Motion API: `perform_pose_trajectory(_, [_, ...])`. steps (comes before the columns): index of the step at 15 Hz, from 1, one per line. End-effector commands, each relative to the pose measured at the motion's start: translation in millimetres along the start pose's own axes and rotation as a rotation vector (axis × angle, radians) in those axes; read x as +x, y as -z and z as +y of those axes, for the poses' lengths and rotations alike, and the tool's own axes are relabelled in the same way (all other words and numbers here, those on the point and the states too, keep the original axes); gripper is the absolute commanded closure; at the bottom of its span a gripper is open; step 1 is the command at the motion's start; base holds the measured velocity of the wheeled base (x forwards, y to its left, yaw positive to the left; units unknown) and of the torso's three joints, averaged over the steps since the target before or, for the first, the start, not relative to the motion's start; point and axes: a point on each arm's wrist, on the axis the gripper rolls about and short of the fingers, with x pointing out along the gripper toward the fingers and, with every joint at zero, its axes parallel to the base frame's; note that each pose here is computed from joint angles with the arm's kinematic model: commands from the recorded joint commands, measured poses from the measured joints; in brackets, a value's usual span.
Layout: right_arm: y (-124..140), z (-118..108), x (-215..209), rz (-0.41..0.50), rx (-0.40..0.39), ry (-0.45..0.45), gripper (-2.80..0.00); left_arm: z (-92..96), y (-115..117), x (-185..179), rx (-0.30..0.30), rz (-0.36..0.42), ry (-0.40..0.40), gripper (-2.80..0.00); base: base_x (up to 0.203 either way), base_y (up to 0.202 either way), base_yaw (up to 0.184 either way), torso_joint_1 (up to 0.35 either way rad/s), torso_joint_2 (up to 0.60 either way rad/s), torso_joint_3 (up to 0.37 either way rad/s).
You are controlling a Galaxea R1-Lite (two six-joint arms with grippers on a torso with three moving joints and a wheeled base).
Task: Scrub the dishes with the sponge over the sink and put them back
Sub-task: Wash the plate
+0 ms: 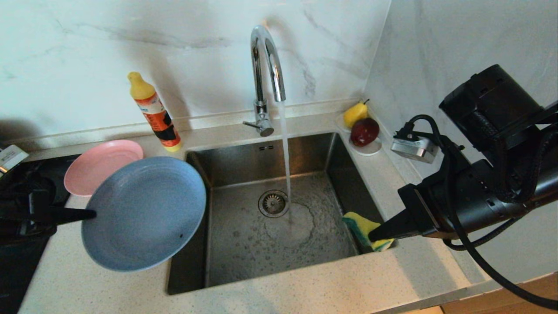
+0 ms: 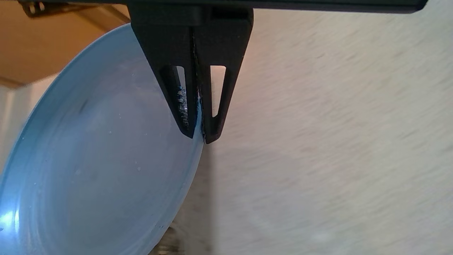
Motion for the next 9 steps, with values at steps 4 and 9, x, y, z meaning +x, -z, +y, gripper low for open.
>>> perform_pose_trajectory(4, [0,3,-4,-0.008,-0.007,-0.009,0.00,-35.7,-10,48,0.068,0.115,0.051,0.00,0.000,0.000,0.000,0.000,0.00,0.000])
perform_pose_trajectory(9, [0,4,-2,-0.002,-0.010,-0.014,0.00,-73.7,-7,113,0.096,0.156,0.051,0.00,0.000,0.000,0.000,0.000,0.00,0.000])
